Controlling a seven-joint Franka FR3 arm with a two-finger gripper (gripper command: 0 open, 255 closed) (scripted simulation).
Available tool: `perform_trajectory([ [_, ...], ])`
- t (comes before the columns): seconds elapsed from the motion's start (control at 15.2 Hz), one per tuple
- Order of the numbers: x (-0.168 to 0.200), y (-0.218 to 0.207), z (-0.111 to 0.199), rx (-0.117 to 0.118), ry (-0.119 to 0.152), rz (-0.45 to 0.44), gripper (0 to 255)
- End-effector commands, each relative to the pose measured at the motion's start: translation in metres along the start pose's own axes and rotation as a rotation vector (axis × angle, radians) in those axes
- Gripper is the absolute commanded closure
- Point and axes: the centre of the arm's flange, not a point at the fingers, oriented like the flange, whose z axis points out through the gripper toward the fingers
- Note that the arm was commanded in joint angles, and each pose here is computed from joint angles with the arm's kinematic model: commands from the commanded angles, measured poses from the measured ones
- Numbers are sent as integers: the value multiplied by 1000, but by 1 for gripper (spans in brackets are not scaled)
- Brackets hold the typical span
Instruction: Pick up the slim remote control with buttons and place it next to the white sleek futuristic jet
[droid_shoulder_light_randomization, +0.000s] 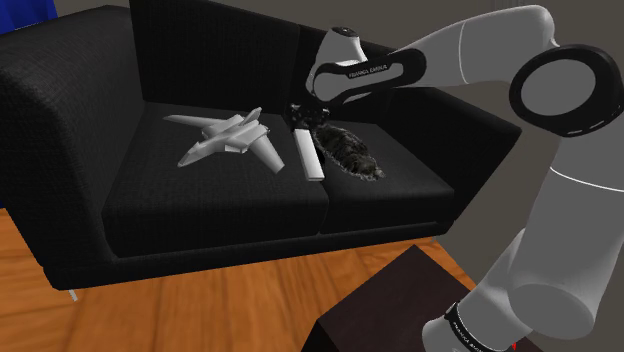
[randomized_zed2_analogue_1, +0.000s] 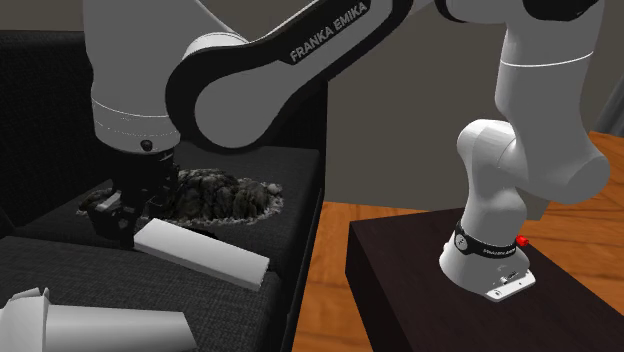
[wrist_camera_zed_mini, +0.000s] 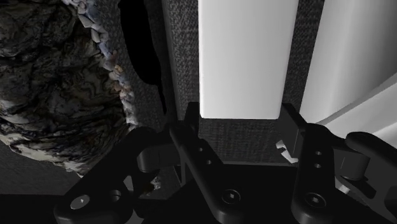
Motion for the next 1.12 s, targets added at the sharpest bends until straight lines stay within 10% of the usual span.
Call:
perform_trajectory([
  [0.0,-4,0,9,0,1,0,255],
  [1.06,-26,1,70,0,1,0,255],
])
